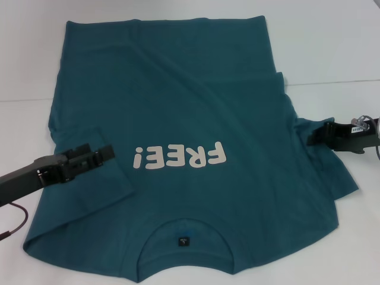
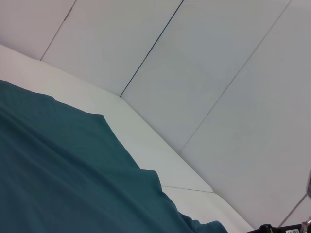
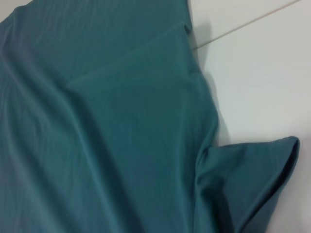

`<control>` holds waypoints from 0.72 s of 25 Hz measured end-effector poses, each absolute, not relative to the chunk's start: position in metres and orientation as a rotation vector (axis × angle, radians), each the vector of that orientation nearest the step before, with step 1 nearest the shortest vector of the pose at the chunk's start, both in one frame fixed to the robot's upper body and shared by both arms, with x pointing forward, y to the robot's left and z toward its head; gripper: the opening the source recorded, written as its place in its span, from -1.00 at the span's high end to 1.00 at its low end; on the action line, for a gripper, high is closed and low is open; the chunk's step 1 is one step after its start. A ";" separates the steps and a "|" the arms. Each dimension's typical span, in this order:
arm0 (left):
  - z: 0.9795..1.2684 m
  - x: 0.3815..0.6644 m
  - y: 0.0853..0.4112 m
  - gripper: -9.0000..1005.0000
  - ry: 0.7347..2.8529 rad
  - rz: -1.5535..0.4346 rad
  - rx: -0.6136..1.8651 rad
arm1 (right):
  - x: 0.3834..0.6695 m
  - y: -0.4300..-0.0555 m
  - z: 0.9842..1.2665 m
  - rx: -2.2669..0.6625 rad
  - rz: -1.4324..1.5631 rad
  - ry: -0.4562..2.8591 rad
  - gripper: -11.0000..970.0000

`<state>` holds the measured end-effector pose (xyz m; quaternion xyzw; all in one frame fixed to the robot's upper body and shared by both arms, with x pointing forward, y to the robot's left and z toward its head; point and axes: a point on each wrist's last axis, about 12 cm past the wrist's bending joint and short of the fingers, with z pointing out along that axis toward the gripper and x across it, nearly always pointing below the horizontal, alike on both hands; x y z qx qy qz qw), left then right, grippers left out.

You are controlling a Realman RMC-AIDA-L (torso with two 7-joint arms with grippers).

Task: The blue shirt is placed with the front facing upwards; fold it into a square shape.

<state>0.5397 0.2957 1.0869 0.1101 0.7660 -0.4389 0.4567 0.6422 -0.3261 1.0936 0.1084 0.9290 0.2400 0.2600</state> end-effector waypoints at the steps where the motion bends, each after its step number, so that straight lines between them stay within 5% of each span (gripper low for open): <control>1: 1.087 0.540 0.296 -0.86 1.888 -1.082 0.271 | 0.642 -0.327 1.094 0.298 0.650 2.516 0.12; 10: 1.087 0.540 0.296 -0.86 1.888 -1.082 0.271 | 0.640 -0.331 1.092 0.326 0.647 2.517 0.87; 18: 1.086 0.539 0.296 -0.86 1.891 -1.085 0.265 | 0.642 -0.340 1.099 0.346 0.642 2.504 0.96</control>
